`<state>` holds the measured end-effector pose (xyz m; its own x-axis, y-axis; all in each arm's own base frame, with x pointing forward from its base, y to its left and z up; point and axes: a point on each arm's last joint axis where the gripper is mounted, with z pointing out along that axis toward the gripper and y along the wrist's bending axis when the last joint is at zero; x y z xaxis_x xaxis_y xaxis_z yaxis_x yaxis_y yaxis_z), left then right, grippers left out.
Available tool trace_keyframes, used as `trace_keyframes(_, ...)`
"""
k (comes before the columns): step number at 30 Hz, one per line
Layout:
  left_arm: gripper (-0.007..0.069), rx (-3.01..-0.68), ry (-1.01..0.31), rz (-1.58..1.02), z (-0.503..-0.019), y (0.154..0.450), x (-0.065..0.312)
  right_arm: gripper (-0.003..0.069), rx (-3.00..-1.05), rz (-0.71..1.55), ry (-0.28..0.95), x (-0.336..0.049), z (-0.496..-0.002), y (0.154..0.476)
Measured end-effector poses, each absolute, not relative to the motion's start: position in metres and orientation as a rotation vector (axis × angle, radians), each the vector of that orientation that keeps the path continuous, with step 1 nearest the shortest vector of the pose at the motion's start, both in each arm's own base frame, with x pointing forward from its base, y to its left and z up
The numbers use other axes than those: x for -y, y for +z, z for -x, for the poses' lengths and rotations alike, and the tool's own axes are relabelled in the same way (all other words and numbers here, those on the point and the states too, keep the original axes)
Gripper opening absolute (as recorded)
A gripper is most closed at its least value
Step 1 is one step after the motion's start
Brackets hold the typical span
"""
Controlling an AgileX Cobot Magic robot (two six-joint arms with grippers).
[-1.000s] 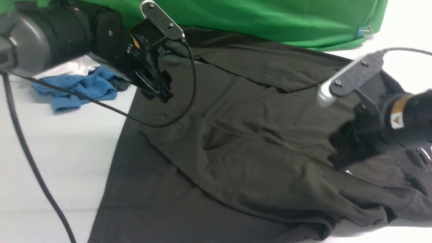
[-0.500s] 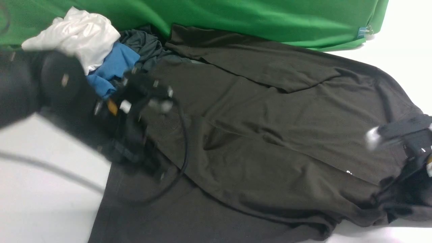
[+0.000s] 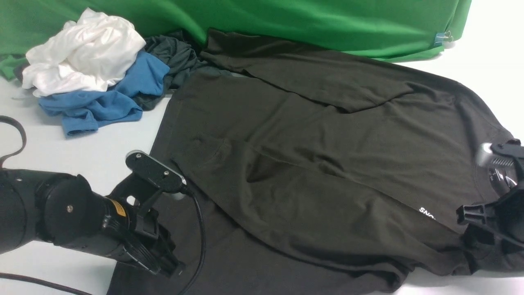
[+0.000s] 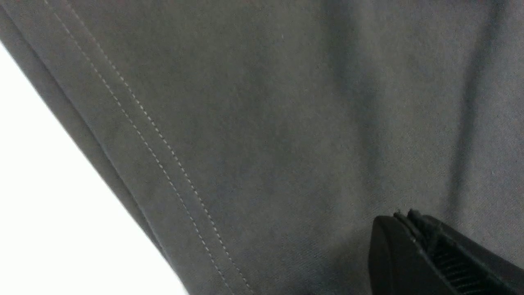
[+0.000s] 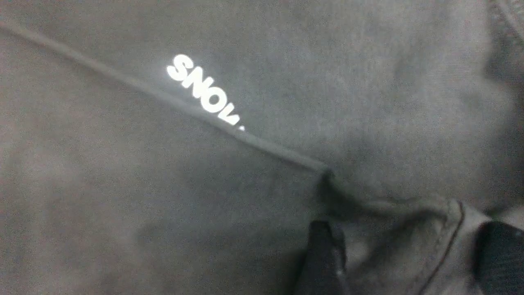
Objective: Fold a long-sleeved shirt on a white desktop.
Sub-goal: 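Grab the top left corner of the dark shirt with the left gripper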
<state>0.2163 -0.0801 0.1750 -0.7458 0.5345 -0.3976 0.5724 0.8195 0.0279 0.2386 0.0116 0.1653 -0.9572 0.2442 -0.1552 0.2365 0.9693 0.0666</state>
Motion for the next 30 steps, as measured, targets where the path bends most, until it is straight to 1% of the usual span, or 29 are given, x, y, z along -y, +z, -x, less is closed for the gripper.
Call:
trace_keyframes(2, 0.0018, -2.614, -0.136, -0.83, -0.216, 0.175, 0.08, 0.045, -2.974, -0.342, 0.067, -0.012, -0.239, 0.161)
trace_keyframes(3, 0.0018, -2.619, -0.137, -0.833, -0.216, 0.175, 0.08, 0.0413, -2.983, -0.328, 0.065, -0.012, -0.239, 0.161)
trace_keyframes(4, 0.0018, -2.625, -0.139, -0.835, -0.215, 0.175, 0.08, 0.0344, -2.991, -0.305, 0.063, -0.012, -0.238, 0.161)
trace_keyframes(5, 0.0018, -2.626, -0.139, -0.836, -0.215, 0.174, 0.08, 0.0344, -2.994, -0.301, 0.063, -0.012, -0.238, 0.161)
trace_keyframes(6, 0.0018, -2.629, -0.139, -0.838, -0.215, 0.174, 0.08, 0.0285, -2.998, -0.287, 0.062, -0.012, -0.237, 0.162)
trace_keyframes(7, 0.0018, -2.634, -0.139, -0.842, -0.214, 0.174, 0.08, 0.0197, -3.008, -0.255, 0.059, -0.012, -0.236, 0.163)
trace_keyframes(8, 0.0018, -2.641, -0.141, -0.845, -0.213, 0.174, 0.08, 0.0124, -3.017, -0.234, 0.057, -0.012, -0.235, 0.164)
trace_keyframes(10, 0.0018, -2.656, -0.145, -0.852, -0.212, 0.173, 0.079, 0.0062, -3.028, -0.213, 0.052, -0.012, -0.232, 0.167)
trace_keyframes(12, 0.0018, -2.68, -0.151, -0.864, -0.21, 0.173, 0.079, 0.0045, -3.04, -0.194, 0.035, -0.011, -0.228, 0.171)
trace_keyframes(15, 0.0018, -2.702, -0.158, -0.878, -0.209, 0.174, 0.079, 0.0043, -3.052, -0.173, 0.003, -0.009, -0.223, 0.177)
trace_keyframes(21, 0.0018, -2.75, -0.186, -0.914, -0.21, 0.185, 0.081, 0.0043, -3.087, -0.155, -0.154, 0.001, -0.206, 0.195)
trace_keyframes(27, 0.0018, -2.718, -0.195, -0.951, -0.205, 0.194, 0.081, 0.0043, -3.118, -0.148, -0.179, 0.002, -0.206, 0.192)
trace_keyframes(29, 0.0018, -2.698, -0.195, -0.952, -0.203, 0.199, 0.08, 0.0043, -3.14, -0.142, -0.2, 0.003, -0.205, 0.19)
trace_keyframes(30, 0.0018, -2.683, -0.194, -0.951, -0.202, 0.203, 0.08, 0.0043, -3.147, -0.133, -0.231, 0.005, -0.205, 0.19)
